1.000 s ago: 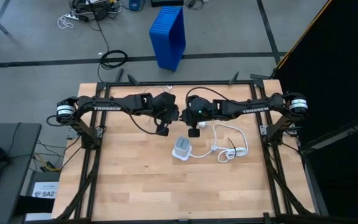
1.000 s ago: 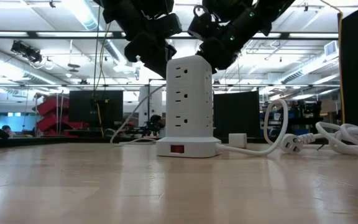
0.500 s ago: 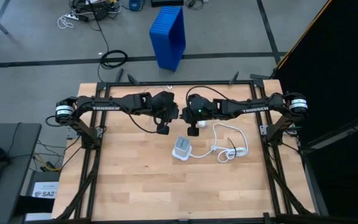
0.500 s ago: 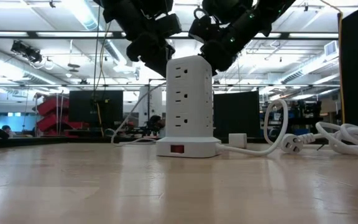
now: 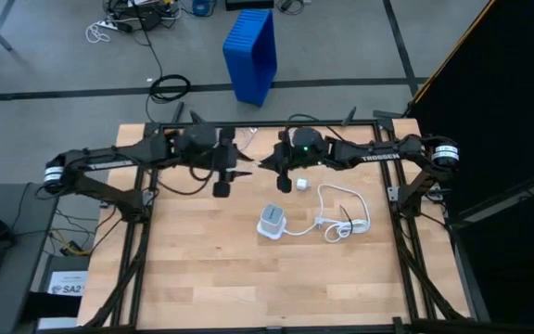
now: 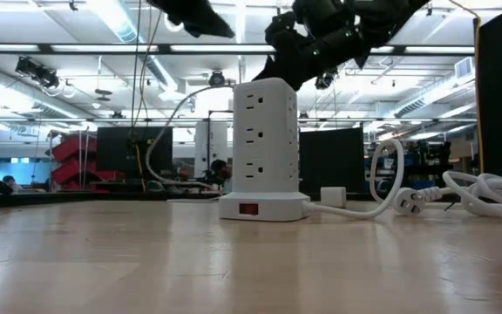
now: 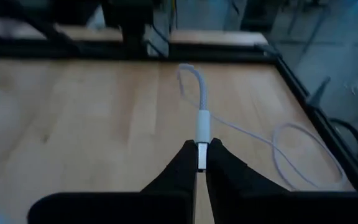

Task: Plug in charger
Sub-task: Insert the white charger cable into the white charger adapter

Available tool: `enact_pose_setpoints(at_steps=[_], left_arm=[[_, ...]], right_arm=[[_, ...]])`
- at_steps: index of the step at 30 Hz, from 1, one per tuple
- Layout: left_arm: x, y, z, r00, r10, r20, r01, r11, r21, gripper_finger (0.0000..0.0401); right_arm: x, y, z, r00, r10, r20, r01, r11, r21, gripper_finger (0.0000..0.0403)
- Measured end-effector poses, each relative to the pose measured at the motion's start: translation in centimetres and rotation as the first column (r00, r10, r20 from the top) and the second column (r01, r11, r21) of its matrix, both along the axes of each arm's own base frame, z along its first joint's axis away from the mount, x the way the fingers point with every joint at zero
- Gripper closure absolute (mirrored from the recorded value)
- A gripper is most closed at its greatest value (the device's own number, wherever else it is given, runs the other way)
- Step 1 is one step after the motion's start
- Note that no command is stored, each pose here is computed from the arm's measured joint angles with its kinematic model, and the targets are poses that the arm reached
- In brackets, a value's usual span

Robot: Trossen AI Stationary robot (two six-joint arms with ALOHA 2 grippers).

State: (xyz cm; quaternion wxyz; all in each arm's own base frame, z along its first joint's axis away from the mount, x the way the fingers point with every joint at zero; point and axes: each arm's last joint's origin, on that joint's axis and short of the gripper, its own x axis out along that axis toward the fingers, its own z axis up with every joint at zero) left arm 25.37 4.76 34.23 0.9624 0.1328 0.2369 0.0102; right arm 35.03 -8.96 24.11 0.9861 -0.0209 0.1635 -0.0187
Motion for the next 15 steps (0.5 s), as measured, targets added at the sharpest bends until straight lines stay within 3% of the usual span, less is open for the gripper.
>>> enact_pose_setpoints(at_steps=[5, 10, 15], left_arm=[[-1.7, -0.3, -2.6, 0.988, 0.023, 0.150, -0.017, 0.999, -0.037, 0.0243], [-1.6, -0.6, -6.9, 0.954, 0.006, 0.299, 0.040, 0.988, -0.148, 0.0243], [-1.4, -0.3, -10.5, 0.890, 0.079, 0.450, 0.026, 0.974, -0.223, 0.0243]], right_arm=[[-1.7, -0.7, -2.2, 0.987, -0.035, 0.155, 0.028, 0.999, 0.046, 0.0403], [-3.6, -1.0, -2.6, 0.925, -0.071, 0.372, 0.048, 0.996, 0.069, 0.0403], [-4.4, -0.4, -1.9, 0.853, -0.042, 0.520, 0.024, 0.999, 0.041, 0.0403]])
